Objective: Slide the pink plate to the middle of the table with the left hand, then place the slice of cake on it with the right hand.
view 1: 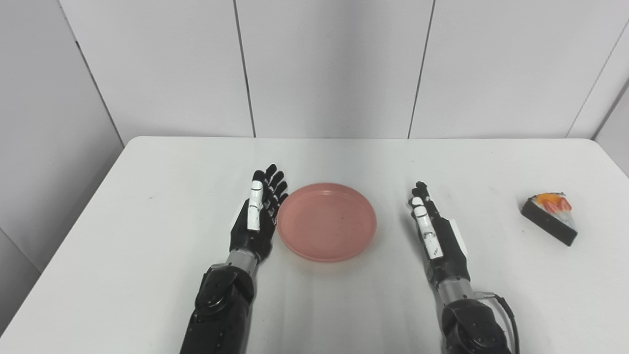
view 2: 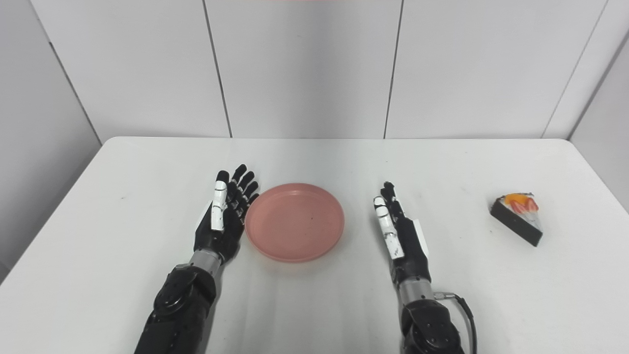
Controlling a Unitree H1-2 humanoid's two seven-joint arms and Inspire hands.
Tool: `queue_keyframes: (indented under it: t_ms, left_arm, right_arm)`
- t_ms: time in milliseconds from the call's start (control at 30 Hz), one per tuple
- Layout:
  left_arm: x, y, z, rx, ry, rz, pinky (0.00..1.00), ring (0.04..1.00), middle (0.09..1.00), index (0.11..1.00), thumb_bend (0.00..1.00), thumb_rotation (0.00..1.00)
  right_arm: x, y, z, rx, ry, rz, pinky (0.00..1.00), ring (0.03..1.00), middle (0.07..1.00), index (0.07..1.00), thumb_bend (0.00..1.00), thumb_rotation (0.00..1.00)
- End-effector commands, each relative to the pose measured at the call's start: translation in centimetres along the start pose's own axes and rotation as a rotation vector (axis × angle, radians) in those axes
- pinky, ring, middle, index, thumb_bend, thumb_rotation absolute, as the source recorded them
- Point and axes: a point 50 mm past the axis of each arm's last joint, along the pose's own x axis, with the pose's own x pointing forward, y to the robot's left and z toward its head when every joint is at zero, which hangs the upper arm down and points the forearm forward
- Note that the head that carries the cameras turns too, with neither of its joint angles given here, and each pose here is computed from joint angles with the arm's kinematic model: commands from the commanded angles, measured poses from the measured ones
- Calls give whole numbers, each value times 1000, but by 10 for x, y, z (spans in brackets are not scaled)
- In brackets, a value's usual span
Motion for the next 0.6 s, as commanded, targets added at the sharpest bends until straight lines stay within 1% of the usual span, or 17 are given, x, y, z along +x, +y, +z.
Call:
queue_keyframes:
  t_ms: [0,167,333,567]
  left_arm:
    - [-1,-3,-1,3,22,-22,1000,1000,1000,1000,690,1000]
    - [-1,-5,-3,12,31,-38,1000,1000,1000,1000,686,1000]
    - [-4,-10,-7,30,46,-47,1000,1000,1000,1000,687,1000]
    - [-5,-15,-9,37,56,-35,1000,1000,995,995,675,1000]
  right_arm:
    - [8,12,8,18,-58,26,1000,966,972,971,518,891]
    - [9,17,7,14,-59,42,1000,977,981,977,489,913]
    - [10,19,5,22,-59,55,1000,991,991,982,476,908]
    - [12,20,5,22,-61,58,1000,988,987,980,488,905]
